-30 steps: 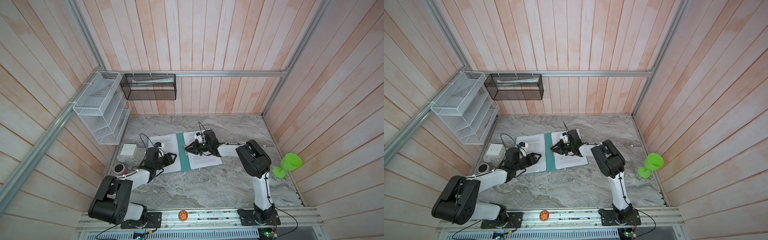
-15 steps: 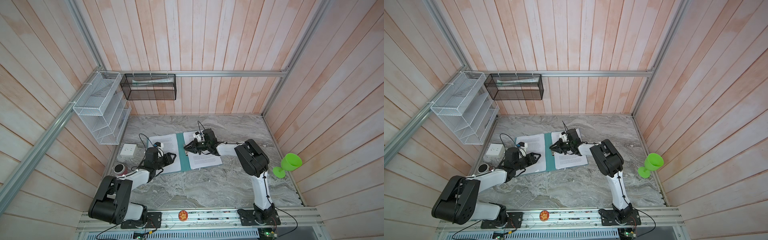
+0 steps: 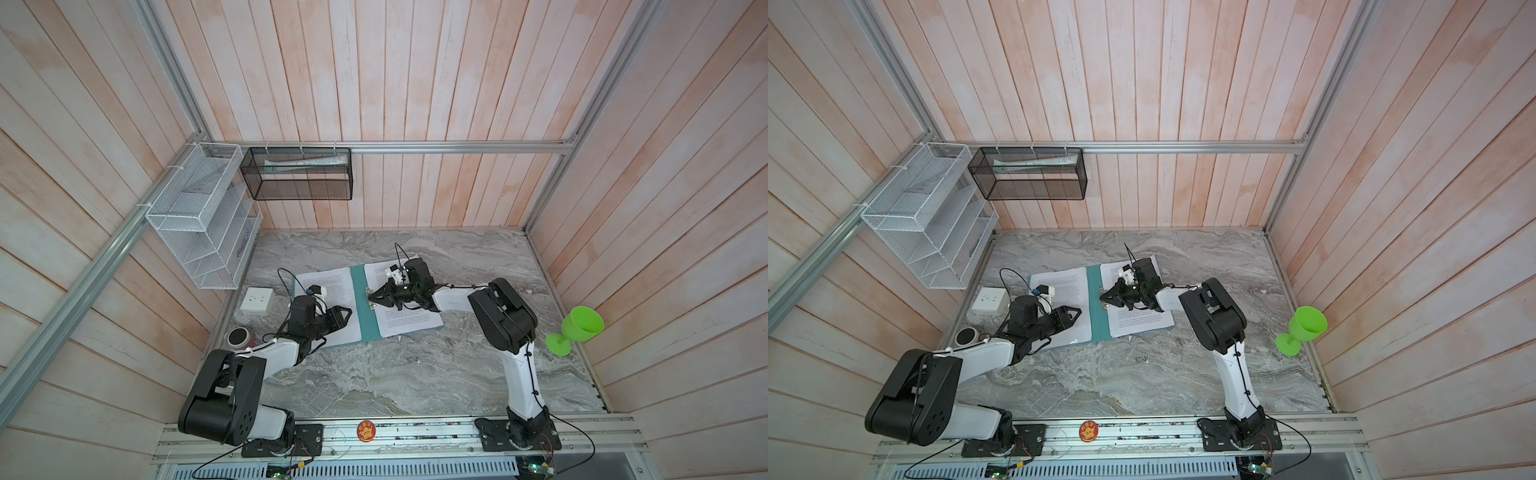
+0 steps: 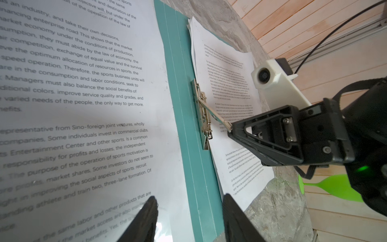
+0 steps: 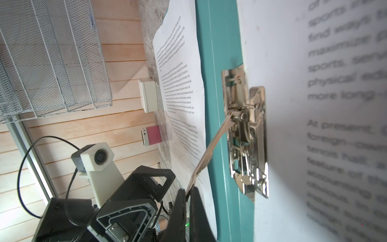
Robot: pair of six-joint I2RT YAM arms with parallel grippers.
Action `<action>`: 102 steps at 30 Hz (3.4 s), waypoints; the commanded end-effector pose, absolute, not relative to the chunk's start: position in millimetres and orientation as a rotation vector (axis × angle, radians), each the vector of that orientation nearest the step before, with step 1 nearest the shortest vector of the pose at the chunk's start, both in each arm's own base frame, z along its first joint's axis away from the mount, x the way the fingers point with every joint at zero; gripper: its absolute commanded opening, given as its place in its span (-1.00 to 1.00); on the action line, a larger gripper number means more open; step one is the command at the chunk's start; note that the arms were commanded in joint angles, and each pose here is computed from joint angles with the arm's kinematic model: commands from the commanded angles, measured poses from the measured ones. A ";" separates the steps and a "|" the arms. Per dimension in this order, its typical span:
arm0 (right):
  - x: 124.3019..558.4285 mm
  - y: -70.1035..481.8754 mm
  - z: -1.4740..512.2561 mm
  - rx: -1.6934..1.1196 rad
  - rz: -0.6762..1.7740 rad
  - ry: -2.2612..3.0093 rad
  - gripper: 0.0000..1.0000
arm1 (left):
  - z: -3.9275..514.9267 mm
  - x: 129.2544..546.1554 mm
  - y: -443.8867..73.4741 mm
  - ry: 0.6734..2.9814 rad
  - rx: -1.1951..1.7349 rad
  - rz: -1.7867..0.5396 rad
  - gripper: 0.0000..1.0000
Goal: Put the files into the folder
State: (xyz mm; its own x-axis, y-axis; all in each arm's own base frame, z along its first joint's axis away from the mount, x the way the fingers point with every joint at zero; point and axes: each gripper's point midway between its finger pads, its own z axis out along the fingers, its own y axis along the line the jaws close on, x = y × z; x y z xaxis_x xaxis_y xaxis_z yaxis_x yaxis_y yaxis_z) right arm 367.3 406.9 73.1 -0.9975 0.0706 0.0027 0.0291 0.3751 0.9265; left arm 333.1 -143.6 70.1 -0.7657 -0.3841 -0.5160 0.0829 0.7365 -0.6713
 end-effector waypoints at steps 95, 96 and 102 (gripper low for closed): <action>346.5 339.2 39.6 0.049 0.994 2.902 -0.55 | 53.5 357.1 -144.2 2.432 -0.134 -0.814 0.51; 350.0 341.3 51.8 0.041 1.046 2.865 -0.52 | 62.0 360.8 -141.2 2.415 -0.129 -0.786 0.58; 366.5 339.0 97.6 -0.052 1.198 2.693 -0.37 | 100.7 389.0 -103.9 2.361 -0.175 -0.559 0.82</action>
